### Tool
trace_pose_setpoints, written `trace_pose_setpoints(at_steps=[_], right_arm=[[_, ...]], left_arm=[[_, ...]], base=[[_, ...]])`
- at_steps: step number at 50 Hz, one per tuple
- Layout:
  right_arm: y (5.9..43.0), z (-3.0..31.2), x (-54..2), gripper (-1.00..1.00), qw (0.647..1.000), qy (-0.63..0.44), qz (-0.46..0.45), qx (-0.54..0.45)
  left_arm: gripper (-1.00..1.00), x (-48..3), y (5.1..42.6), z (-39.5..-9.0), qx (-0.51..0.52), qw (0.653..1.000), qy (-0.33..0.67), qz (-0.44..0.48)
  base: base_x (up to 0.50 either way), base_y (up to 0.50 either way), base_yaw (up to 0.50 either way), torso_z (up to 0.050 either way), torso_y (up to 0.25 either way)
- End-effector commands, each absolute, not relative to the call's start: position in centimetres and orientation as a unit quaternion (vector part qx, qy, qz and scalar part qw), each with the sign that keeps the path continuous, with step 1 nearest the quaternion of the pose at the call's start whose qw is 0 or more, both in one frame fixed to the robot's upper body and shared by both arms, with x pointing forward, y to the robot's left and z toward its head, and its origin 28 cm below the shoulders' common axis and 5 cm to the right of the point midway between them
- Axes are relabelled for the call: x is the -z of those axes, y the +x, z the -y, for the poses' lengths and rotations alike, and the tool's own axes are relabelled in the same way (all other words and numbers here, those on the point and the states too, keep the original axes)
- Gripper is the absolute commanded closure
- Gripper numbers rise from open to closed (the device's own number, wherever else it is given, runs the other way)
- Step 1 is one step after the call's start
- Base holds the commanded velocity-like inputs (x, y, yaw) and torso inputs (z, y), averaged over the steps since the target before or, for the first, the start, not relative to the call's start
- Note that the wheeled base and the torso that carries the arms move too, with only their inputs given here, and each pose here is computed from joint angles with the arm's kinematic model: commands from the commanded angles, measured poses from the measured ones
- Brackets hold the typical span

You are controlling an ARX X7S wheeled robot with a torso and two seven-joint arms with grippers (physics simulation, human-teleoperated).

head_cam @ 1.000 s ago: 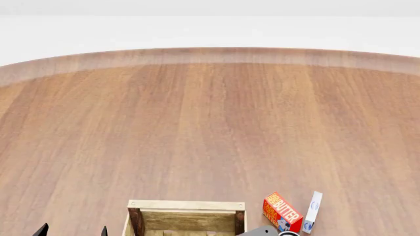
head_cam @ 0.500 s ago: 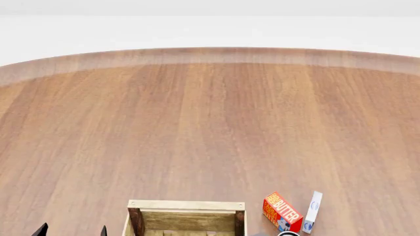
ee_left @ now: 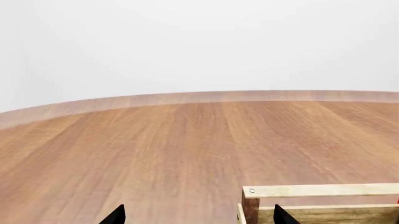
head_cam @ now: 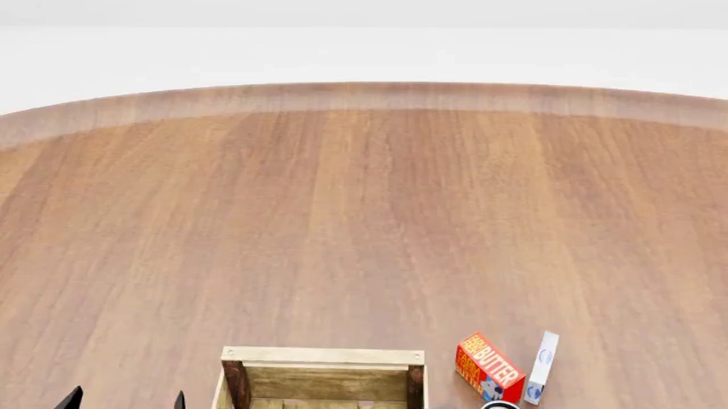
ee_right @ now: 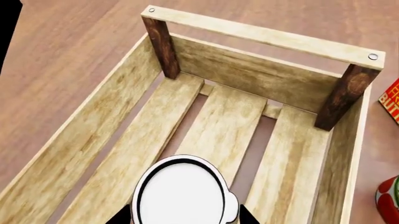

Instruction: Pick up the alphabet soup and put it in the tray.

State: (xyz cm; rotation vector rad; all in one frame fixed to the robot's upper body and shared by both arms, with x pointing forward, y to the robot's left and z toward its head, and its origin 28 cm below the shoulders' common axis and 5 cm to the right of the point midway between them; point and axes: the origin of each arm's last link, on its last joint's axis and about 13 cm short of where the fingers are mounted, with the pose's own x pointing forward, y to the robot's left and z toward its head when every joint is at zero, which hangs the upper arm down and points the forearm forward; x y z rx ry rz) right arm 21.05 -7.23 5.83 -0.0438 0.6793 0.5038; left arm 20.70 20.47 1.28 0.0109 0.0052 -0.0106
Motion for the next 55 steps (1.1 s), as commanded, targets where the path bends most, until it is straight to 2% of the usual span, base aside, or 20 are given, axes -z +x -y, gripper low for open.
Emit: trace_pose_setpoints(at_steps=[1,8,9,48,55], right_arm=[[21.1,7.2,-5.3,1.00,0.908,-0.025,-0.336,-0.248],[21.0,7.2,-5.3,1.00,0.907,-0.023,-0.337,-0.252],[21.0,7.2,-5.4,-1.00,0.907,-0.022,-0.337,-0.250],[19.5,7.9,-9.2,-1.00,0.924,-0.004,-0.295,-0.244],[19.5,8.8,-10.0,-1.00,0.944,0.002,-0.251,-0.213]], left_arm=[[-1.00,-1.3,20.7,-20.5,0.005,1.000,0.005,-0.002],[-1.00,-1.3,20.7,-20.5,0.004,1.000,0.005,-0.002],[-1.00,-1.3,20.7,-20.5,0.004,1.000,0.005,-0.002],[-1.00,-1.4,20.7,-20.5,0.004,1.000,0.006,0.000],[-1.00,-1.5,20.7,-20.6,0.003,1.000,0.004,0.000]], base=[[0.00,0.00,0.00,0.000,0.000],[0.00,0.00,0.00,0.000,0.000],[0.00,0.00,0.00,0.000,0.000],[0.00,0.00,0.00,0.000,0.000],[0.00,0.00,0.00,0.000,0.000]])
